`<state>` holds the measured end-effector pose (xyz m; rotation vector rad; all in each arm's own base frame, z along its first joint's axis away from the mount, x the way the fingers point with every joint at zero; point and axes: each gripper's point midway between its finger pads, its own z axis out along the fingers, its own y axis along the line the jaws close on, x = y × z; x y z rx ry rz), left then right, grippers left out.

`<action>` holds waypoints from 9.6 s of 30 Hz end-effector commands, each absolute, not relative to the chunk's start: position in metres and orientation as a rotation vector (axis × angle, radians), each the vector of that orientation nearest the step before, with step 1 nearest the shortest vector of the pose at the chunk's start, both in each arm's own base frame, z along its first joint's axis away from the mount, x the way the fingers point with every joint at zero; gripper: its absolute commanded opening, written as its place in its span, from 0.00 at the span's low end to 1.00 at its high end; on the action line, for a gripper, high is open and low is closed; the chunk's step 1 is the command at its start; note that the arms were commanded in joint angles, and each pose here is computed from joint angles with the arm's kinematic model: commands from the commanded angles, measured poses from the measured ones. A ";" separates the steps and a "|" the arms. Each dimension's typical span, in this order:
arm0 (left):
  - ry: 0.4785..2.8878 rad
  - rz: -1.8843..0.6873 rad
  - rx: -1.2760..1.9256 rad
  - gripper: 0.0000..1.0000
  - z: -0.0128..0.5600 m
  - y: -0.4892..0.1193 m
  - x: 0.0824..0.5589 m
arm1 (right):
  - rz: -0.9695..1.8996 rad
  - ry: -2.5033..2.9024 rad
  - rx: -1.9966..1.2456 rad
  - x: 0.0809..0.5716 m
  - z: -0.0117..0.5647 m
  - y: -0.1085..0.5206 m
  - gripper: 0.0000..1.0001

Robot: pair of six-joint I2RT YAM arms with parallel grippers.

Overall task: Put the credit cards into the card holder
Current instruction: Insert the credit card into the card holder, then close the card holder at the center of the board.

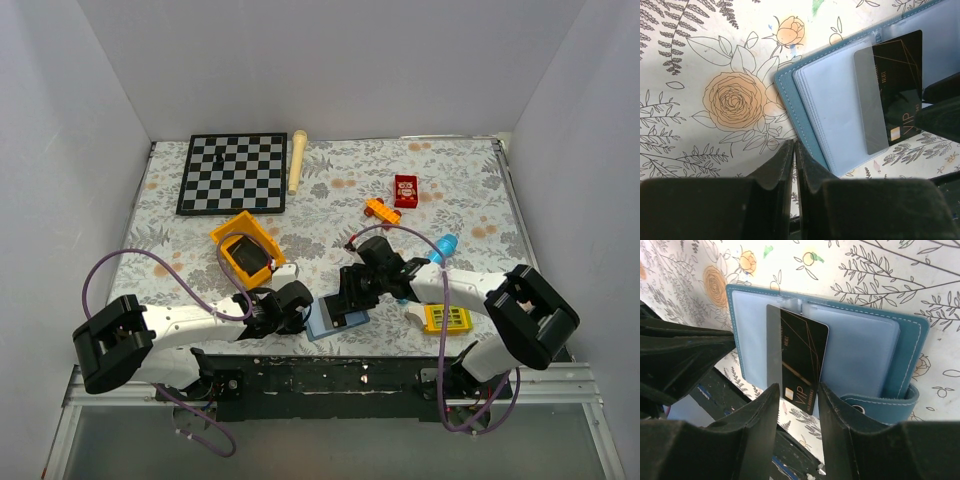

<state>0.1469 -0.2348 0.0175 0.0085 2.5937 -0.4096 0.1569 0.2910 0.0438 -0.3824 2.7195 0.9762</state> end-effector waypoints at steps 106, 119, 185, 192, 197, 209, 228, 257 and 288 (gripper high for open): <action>2.578 -0.436 0.168 0.00 0.017 -0.288 0.170 | 0.533 2.445 -0.540 0.197 0.118 0.245 0.01; 2.564 -0.448 0.044 0.00 0.020 -0.254 0.157 | 1.108 2.370 -0.681 0.157 0.137 0.301 0.01; 2.475 -0.405 -0.135 0.09 0.067 -0.198 0.150 | 0.916 2.543 -0.623 0.165 0.051 0.298 0.01; 2.429 -0.453 -0.075 0.09 0.090 -0.217 0.161 | 0.782 2.664 -0.596 0.159 0.016 0.285 0.01; 2.363 -0.519 0.018 0.09 0.111 -0.248 0.177 | 0.767 2.676 -0.573 0.157 0.012 0.281 0.01; 2.479 -0.488 0.131 0.08 0.072 -0.291 0.182 | 0.853 2.643 -0.546 0.155 0.024 0.289 0.01; 2.608 -0.415 0.100 0.07 0.018 -0.267 0.159 | 0.961 2.493 -0.534 0.164 0.080 0.296 0.17; 2.618 -0.407 0.098 0.07 0.009 -0.263 0.156 | 1.412 2.426 -0.434 0.157 0.055 0.297 0.62; 2.317 -0.361 -0.147 0.13 0.127 -0.203 0.207 | -0.100 2.400 -0.593 0.223 0.116 0.182 0.01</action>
